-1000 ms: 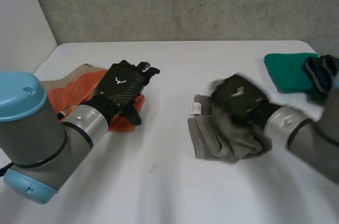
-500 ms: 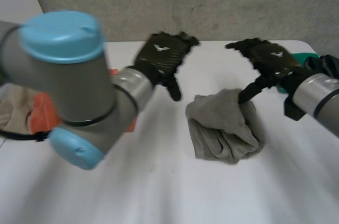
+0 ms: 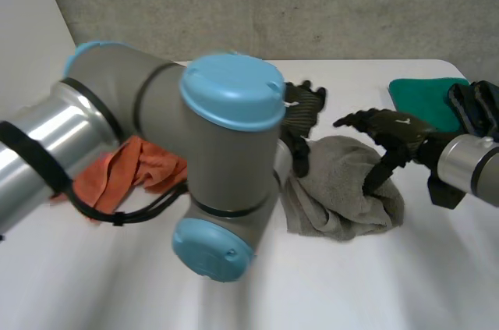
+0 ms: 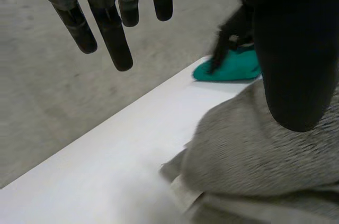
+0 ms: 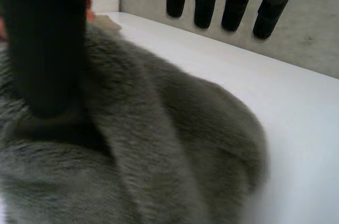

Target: Fold the laundry.

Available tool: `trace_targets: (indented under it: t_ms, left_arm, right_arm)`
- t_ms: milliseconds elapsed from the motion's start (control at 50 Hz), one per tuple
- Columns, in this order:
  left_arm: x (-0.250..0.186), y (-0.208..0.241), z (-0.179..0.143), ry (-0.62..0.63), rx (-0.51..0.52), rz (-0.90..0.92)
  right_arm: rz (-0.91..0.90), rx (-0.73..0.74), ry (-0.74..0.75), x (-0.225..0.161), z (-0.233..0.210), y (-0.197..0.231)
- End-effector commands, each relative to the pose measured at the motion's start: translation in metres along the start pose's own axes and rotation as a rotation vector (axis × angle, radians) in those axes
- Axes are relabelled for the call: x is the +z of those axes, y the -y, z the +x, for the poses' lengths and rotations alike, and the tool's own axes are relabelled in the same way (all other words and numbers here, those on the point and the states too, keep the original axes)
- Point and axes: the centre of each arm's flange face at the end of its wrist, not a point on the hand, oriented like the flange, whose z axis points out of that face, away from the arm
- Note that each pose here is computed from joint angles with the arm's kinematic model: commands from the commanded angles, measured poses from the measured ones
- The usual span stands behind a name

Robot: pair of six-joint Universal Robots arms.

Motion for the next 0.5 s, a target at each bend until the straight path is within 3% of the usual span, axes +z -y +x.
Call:
trace_targets:
  t_ms: [20, 200, 420, 500]
  left_arm:
    - [-0.010, 0.006, -0.046, 0.087, -0.027, 0.018]
    - [-0.023, 0.017, -0.067, 0.083, -0.050, 0.089]
    - [-0.028, 0.043, -0.062, 0.048, -0.052, 0.143]
    - [-0.026, 0.051, -0.054, 0.014, -0.063, 0.163]
  right_arm:
    - [0.050, -0.059, 0.034, 0.012, -0.037, -0.016]
    - [0.042, -0.099, -0.073, 0.022, -0.042, -0.020]
    - [0.088, -0.097, -0.092, -0.027, -0.053, 0.038]
    - [0.122, -0.101, -0.164, -0.044, -0.032, 0.059]
